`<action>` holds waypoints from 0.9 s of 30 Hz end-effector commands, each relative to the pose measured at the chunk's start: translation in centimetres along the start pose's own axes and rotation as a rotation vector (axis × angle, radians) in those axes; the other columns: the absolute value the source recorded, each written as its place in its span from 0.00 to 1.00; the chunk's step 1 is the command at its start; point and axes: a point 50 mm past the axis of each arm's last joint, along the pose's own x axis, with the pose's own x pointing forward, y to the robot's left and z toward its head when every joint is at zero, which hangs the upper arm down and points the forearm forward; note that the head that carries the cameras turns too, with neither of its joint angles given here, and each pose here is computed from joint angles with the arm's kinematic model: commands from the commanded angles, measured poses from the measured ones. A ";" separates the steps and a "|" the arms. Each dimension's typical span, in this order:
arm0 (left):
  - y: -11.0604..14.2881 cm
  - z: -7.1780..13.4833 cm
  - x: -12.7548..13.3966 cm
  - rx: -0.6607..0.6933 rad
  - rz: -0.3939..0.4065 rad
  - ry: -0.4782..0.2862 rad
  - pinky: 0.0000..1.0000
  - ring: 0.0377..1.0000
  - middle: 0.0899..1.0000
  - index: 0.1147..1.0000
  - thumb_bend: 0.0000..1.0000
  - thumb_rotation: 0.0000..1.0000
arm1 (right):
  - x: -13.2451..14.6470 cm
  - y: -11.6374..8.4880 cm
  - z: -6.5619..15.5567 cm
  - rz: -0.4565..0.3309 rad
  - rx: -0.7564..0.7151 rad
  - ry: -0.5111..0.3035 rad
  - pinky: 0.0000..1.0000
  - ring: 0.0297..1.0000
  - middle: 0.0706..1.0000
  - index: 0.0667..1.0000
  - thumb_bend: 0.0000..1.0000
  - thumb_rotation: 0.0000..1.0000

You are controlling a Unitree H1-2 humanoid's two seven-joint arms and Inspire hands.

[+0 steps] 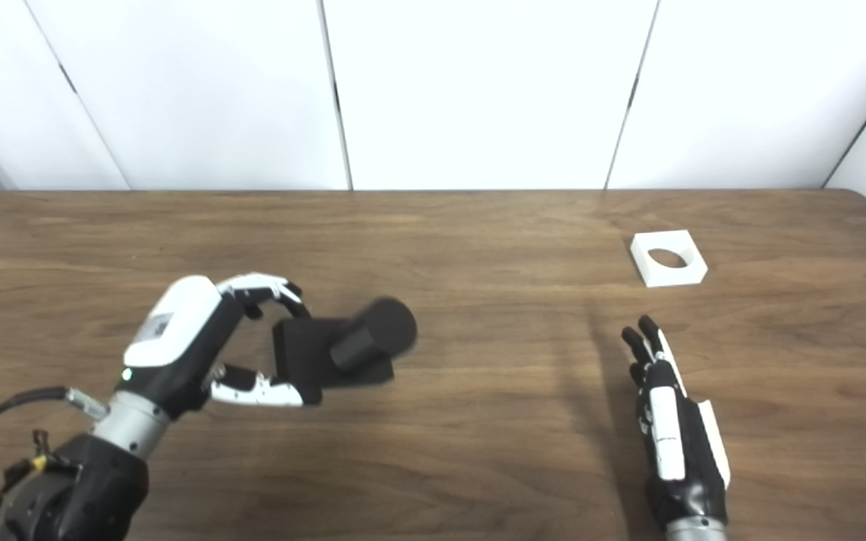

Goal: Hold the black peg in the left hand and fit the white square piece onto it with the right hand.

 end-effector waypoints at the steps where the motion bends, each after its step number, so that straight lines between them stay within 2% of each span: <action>1: 0.3 0.9 -0.1 -0.022 0.036 -0.081 0.64 0.76 0.73 0.42 0.50 0.05 | -0.1 2.4 1.0 -0.025 0.090 -0.055 1.00 0.99 0.93 0.96 0.55 0.99; 5: -1.2 1.4 -0.7 -0.079 -0.011 -0.108 0.65 0.77 0.72 0.42 0.51 0.05 | -0.1 2.5 1.3 -0.022 0.084 -0.055 1.00 0.99 0.93 0.96 0.55 1.00; 12: -4.2 2.3 -2.0 -0.218 -0.127 -0.109 0.64 0.76 0.73 0.42 0.50 0.04 | 0.0 2.7 1.6 -0.023 0.087 -0.055 1.00 0.99 0.93 0.96 0.55 1.00; 19: -7.5 2.3 -3.4 -0.293 -0.220 -0.065 0.68 0.79 0.74 0.42 0.51 0.05 | 0.0 2.8 1.9 -0.031 0.068 -0.051 1.00 0.98 0.93 0.96 0.57 1.00; 27: -9.5 1.7 -4.0 -0.282 -0.281 0.003 0.68 0.80 0.75 0.42 0.51 0.05 | 0.0 2.9 2.4 -0.031 0.073 -0.053 1.00 0.98 0.92 0.96 0.56 1.00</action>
